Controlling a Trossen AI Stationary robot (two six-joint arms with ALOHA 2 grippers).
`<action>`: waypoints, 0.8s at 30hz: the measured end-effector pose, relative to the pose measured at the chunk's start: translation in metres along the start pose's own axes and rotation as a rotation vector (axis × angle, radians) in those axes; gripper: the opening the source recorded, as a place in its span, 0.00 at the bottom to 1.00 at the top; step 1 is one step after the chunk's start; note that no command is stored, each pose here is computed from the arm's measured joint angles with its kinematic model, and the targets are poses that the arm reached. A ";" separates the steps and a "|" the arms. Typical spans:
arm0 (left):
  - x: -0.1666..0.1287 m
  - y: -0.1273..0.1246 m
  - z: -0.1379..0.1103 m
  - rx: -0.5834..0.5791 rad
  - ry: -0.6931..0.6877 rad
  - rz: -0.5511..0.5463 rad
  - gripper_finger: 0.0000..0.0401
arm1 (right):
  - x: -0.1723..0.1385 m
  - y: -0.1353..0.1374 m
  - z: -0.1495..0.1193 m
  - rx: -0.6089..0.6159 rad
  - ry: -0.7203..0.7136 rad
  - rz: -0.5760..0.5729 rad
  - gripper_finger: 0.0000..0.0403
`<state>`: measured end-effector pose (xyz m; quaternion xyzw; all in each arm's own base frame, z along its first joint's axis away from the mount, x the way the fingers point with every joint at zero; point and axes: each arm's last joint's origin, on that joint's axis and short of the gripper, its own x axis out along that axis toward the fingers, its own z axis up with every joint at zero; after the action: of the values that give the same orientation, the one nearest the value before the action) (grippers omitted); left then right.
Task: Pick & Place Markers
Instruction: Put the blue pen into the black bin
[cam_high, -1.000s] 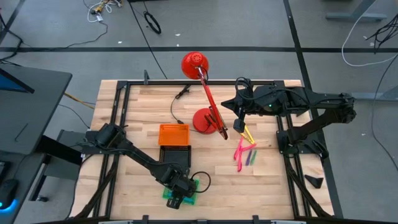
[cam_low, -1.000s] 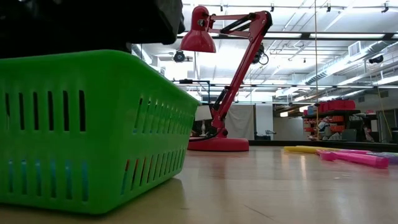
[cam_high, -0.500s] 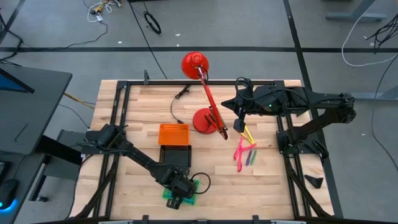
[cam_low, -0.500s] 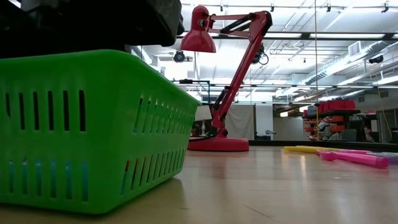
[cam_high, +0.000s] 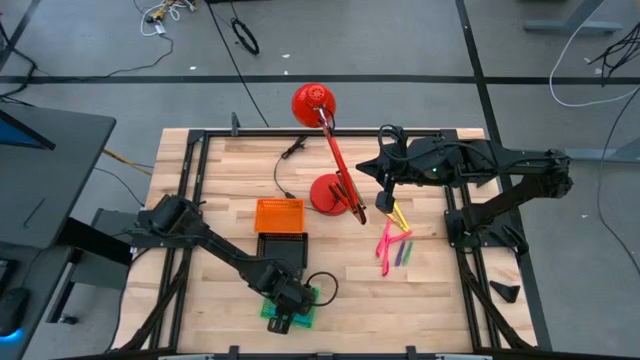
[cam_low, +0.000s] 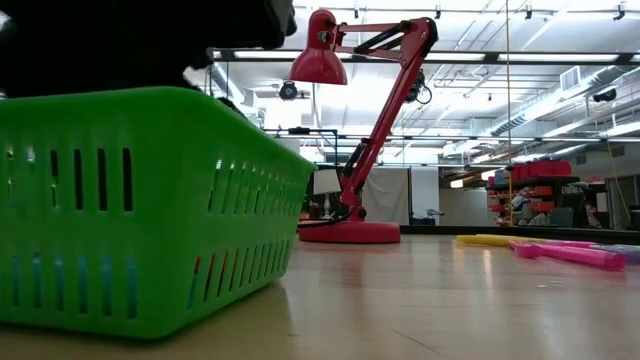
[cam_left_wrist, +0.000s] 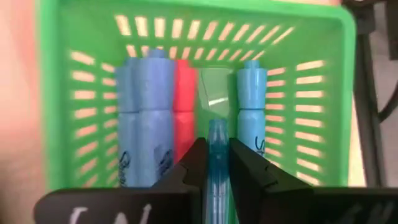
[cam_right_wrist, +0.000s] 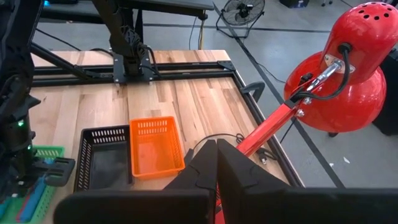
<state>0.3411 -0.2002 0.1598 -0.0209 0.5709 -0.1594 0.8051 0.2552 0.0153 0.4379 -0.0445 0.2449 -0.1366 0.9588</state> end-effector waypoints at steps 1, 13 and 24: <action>-0.002 0.000 0.000 -0.010 0.001 -0.010 0.11 | 0.000 0.000 0.000 0.000 0.000 0.000 0.02; -0.027 -0.005 0.010 -0.046 0.020 -0.062 0.11 | 0.000 0.000 0.000 0.001 0.000 0.000 0.02; -0.063 0.007 0.028 -0.031 0.104 0.006 0.11 | 0.000 0.000 -0.001 0.009 0.006 0.002 0.02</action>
<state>0.3498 -0.1796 0.2255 -0.0232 0.6146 -0.1493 0.7743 0.2551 0.0155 0.4372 -0.0397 0.2473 -0.1369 0.9584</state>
